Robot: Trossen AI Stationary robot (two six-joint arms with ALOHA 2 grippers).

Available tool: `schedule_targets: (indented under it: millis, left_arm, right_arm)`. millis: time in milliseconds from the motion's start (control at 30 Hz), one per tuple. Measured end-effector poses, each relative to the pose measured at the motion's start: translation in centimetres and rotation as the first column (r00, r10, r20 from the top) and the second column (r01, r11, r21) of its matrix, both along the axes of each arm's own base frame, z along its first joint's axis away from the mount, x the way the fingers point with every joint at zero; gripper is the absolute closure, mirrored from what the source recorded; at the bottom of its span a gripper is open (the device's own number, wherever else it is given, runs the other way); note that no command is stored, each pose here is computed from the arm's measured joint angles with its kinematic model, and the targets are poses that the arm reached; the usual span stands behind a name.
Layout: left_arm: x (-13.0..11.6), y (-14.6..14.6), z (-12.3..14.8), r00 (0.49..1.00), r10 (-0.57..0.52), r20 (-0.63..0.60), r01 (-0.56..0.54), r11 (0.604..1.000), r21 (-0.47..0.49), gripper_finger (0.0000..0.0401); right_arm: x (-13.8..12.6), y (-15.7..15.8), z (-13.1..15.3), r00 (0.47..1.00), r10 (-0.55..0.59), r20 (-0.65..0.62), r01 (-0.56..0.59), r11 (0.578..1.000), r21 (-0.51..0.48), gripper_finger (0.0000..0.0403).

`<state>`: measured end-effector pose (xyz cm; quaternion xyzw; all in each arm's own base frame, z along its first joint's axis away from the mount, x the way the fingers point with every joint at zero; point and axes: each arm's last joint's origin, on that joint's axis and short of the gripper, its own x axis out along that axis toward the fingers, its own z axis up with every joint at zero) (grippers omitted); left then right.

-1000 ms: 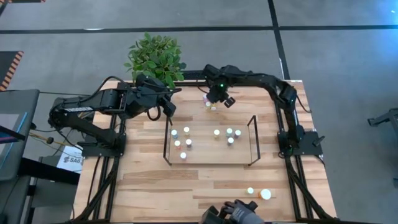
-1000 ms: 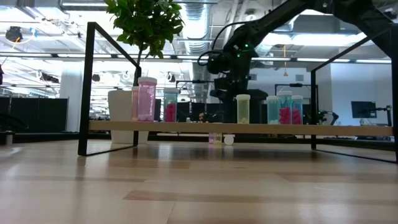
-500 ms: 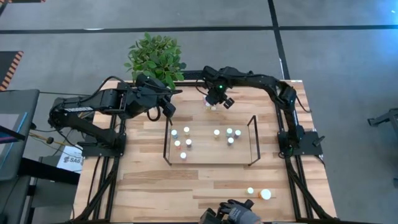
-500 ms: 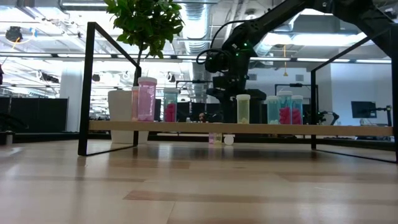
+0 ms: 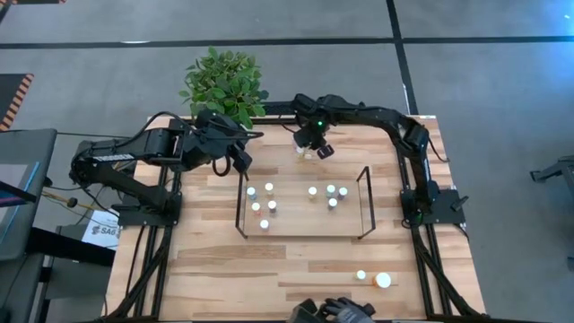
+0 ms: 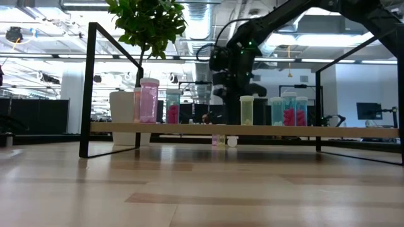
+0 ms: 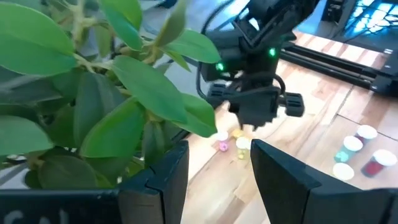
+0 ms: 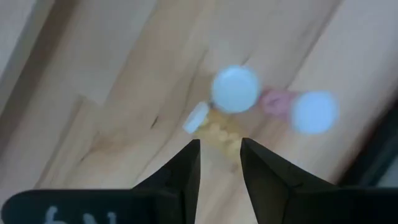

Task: Pick and place medicine bottles onto shelf by color
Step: Put the yellow pill bottle on the shelf

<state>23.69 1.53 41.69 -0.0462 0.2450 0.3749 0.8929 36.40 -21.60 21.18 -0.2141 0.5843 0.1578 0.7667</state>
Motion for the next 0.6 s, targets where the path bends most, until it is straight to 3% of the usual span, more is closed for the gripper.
schedule_targets:
  millis: [133, 367, 600]
  left_arm:
    - [0.0, 0.0, 0.0, 1.000, -0.005, -0.005, 0.005, 1.000, -0.001, 0.0239]
    - [-0.1, 0.0, -0.1, 1.000, -0.014, -0.026, 0.015, 1.000, 0.012, 0.0239]
    - [-0.1, 0.1, -0.1, 1.000, -0.006, -0.026, 0.007, 1.000, 0.015, 0.0239]
  right_arm:
    - [0.4, 0.3, 0.1, 1.000, 0.017, 0.022, -0.016, 1.000, -0.013, 0.0270]
    - [0.7, 0.3, -0.5, 0.983, 0.185, 0.008, -0.184, 0.981, -0.057, 0.0269]
    - [-0.2, -1.4, -1.2, 0.987, 0.161, -0.011, -0.162, 0.986, -0.047, 0.0268]
